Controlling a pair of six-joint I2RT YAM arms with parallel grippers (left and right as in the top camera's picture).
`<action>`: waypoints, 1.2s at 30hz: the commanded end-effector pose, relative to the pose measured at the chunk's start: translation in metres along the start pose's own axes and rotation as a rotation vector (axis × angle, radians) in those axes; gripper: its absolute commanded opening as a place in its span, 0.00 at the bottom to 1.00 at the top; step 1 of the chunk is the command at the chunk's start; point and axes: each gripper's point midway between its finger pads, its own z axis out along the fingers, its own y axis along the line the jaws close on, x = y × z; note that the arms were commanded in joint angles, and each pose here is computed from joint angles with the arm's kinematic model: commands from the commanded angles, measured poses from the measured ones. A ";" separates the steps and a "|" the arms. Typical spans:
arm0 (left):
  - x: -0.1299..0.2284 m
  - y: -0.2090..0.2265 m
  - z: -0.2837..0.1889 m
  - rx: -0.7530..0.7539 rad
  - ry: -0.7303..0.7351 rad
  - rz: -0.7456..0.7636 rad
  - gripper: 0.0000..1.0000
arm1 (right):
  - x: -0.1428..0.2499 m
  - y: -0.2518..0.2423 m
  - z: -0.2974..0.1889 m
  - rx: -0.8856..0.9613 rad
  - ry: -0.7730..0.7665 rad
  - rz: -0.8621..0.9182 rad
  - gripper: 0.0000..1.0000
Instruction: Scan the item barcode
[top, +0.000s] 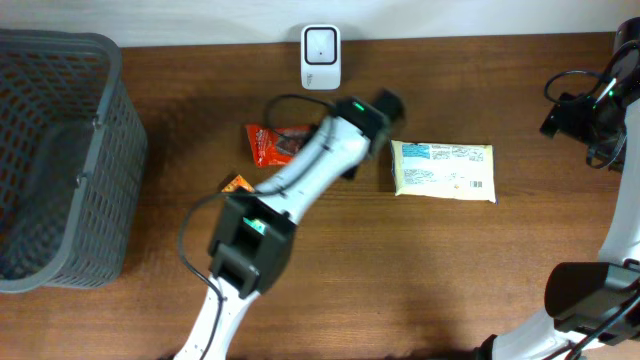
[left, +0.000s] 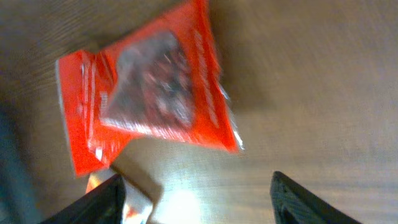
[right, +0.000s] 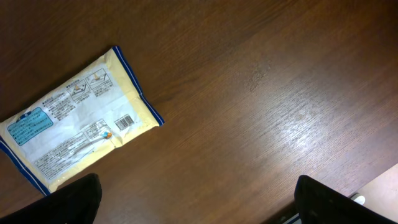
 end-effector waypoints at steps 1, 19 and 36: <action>-0.016 0.005 0.009 0.225 -0.001 0.080 0.72 | -0.002 -0.002 0.000 0.014 -0.006 -0.007 0.98; -0.027 -0.003 0.059 0.053 -0.121 0.174 0.67 | -0.002 -0.001 0.000 0.014 -0.006 -0.007 0.98; -0.005 0.010 0.093 -0.056 -0.088 0.175 0.00 | -0.002 -0.001 0.000 0.014 -0.006 -0.007 0.98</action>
